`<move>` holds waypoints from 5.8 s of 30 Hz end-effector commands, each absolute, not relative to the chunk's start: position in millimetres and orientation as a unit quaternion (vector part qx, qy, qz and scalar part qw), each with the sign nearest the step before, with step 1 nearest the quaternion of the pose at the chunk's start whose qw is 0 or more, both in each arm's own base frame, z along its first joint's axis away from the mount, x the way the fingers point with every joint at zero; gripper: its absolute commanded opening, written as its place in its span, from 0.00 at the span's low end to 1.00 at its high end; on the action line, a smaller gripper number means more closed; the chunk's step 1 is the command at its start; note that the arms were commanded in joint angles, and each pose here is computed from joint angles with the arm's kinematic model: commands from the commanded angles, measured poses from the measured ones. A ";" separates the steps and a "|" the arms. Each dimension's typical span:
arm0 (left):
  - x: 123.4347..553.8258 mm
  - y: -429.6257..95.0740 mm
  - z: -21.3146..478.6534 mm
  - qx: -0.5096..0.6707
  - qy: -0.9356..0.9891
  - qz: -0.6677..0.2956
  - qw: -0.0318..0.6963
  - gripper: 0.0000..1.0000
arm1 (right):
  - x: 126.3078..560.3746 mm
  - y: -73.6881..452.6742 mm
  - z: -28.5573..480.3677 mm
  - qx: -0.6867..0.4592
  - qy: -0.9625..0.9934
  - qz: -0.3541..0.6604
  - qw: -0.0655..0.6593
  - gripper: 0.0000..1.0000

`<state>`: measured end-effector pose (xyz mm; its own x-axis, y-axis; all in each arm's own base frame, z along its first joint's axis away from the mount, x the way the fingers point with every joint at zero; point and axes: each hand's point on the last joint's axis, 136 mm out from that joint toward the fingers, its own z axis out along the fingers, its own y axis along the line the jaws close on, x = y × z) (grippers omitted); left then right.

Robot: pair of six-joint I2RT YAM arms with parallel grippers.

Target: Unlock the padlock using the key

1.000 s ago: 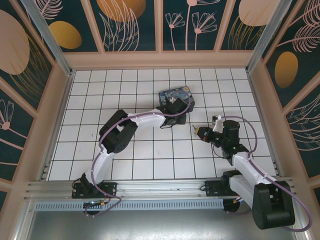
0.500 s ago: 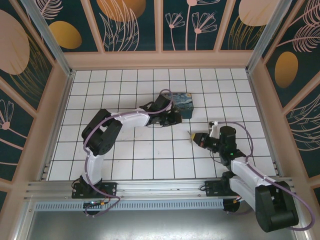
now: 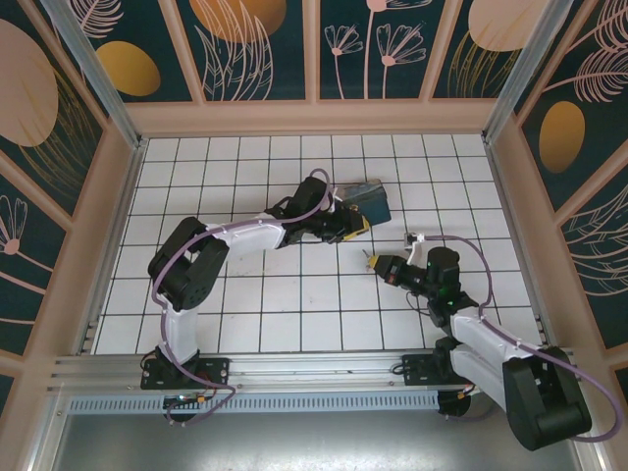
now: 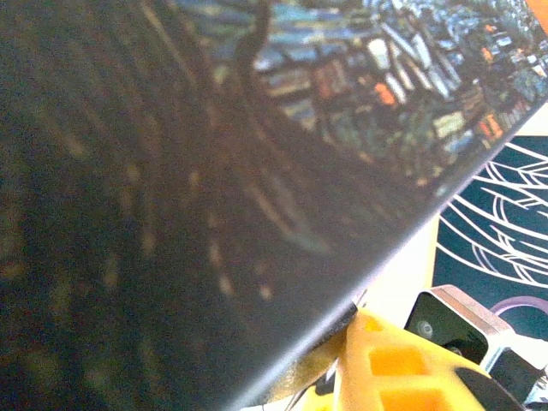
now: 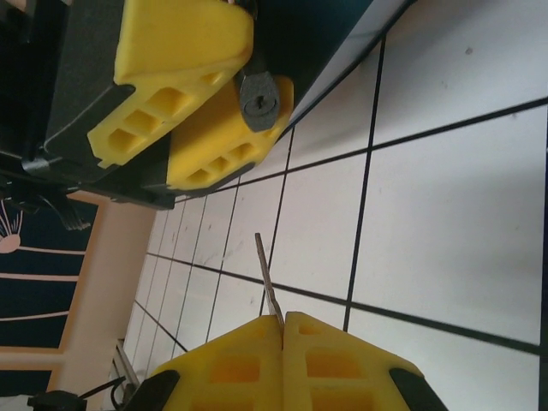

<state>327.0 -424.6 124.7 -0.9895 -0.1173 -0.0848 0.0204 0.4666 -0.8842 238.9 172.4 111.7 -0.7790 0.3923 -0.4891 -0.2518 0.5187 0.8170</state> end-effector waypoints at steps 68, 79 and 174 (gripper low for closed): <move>336.8 -437.7 8.5 -0.176 0.949 -0.102 0.241 0.58 | 288.4 59.2 139.3 0.179 0.794 0.399 0.422 0.00; 340.4 -449.9 -1.3 -0.149 0.956 -0.092 0.236 0.50 | 287.6 66.0 137.9 0.168 0.794 0.414 0.412 0.00; 308.7 -428.4 144.7 -0.078 0.856 -0.511 0.003 0.07 | 252.4 176.2 130.3 0.049 0.762 0.558 0.323 0.00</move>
